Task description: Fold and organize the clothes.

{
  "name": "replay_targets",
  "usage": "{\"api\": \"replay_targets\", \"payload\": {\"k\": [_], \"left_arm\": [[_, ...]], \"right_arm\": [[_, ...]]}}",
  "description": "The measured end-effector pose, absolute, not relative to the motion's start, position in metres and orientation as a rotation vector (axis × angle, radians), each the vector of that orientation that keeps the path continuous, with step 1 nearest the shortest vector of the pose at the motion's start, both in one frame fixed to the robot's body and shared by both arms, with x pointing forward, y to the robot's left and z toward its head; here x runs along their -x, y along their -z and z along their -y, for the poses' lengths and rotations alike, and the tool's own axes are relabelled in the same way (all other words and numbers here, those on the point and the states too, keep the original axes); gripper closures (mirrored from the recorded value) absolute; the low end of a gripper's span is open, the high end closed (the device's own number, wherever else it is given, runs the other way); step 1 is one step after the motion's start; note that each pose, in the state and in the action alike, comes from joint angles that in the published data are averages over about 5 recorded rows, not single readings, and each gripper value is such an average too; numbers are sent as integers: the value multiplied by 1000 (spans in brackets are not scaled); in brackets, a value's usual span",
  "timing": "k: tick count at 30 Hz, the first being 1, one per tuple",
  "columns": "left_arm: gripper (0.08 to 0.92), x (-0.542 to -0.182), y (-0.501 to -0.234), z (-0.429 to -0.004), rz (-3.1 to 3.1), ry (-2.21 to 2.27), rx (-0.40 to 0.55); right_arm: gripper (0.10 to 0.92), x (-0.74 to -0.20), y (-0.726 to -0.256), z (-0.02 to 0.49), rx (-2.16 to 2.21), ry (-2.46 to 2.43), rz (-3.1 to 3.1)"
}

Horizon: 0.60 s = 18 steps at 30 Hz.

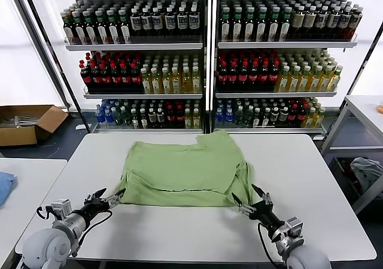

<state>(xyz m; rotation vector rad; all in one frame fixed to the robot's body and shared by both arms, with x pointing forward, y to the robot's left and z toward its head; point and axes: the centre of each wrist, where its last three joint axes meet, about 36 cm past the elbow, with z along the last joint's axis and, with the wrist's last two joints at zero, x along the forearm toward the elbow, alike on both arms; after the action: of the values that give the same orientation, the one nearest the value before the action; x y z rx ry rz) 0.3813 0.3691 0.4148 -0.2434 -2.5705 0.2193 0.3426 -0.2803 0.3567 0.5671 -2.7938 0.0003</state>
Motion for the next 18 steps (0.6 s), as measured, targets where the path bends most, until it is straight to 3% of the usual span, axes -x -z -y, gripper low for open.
{"api": "replay_targets", "payload": {"k": [5, 18], "left_arm": [[200, -383, -407, -369, 2554, -228, 235], [563, -381, -396, -373, 2539, -239, 225]], "right_arm": [[359, -337, -355, 276, -546, 15, 2770], [732, -332, -353, 278, -493, 68, 2729]]}}
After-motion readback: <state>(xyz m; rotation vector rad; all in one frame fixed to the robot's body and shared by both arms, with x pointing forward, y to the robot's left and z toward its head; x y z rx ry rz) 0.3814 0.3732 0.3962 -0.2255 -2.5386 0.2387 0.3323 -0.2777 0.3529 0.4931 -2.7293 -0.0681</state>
